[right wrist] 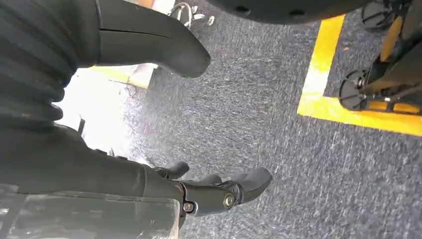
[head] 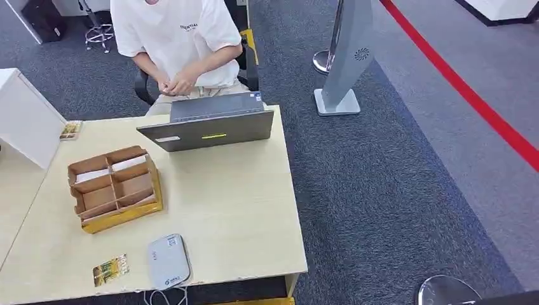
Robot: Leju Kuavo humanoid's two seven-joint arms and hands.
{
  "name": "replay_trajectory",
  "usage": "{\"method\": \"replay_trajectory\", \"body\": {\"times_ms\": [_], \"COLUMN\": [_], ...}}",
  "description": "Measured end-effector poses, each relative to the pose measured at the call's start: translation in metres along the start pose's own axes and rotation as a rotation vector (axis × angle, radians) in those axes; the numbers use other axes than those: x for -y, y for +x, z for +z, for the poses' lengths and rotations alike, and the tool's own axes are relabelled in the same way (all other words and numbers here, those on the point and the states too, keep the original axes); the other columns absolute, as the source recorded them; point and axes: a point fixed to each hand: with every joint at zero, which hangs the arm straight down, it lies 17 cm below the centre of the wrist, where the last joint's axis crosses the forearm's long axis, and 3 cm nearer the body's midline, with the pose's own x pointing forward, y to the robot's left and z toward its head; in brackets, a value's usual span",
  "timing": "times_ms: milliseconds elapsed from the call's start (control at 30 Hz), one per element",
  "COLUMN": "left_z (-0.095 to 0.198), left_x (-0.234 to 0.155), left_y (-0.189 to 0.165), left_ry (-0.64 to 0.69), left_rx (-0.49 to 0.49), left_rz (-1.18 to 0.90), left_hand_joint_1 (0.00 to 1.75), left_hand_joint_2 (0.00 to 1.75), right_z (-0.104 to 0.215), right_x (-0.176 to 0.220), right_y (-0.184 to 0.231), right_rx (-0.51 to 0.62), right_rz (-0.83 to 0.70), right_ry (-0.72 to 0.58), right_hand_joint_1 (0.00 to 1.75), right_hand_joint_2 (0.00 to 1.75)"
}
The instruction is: Pass the card to the sensor for recognition and then transmit it.
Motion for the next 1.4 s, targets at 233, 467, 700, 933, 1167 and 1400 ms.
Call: {"method": "replay_trajectory", "body": {"times_ms": [233, 467, 700, 933, 1167, 1400], "left_z": [0.198, 0.399, 0.562, 0.662, 0.738, 0.768], "left_x": [0.053, 0.125, 0.213, 0.262, 0.269, 0.257], "left_y": [-0.314, -0.34, -0.226, -0.075, 0.091, 0.173], "left_ry": [-0.238, -0.246, -0.448, -0.768, -1.177, -1.463], "left_rx": [-0.809, -1.394, -1.696, -1.81, -1.774, -1.637], "left_rz": [0.106, 0.533, 0.693, 0.805, 0.875, 0.898], "left_hand_joint_1": [0.0, 0.0, 0.0, 0.0, 0.0, 0.0], "left_hand_joint_2": [1.75, 1.75, 1.75, 1.75, 1.75, 1.75], "right_z": [-0.001, -0.001, -0.001, 0.0, 0.002, 0.003], "right_x": [0.001, 0.009, 0.009, 0.001, -0.01, -0.018], "right_y": [-0.013, -0.009, -0.002, 0.004, 0.015, 0.02], "right_rx": [-0.028, -0.012, 0.011, 0.021, 0.04, 0.05], "right_rz": [0.013, 0.023, 0.047, 0.073, 0.076, 0.096], "right_ry": [0.001, -0.004, -0.013, -0.015, -0.035, -0.047], "right_hand_joint_1": [0.0, 0.0, 0.0, 0.0, 0.0, 0.0], "right_hand_joint_2": [1.75, 1.75, 1.75, 1.75, 0.0, 1.75]}}
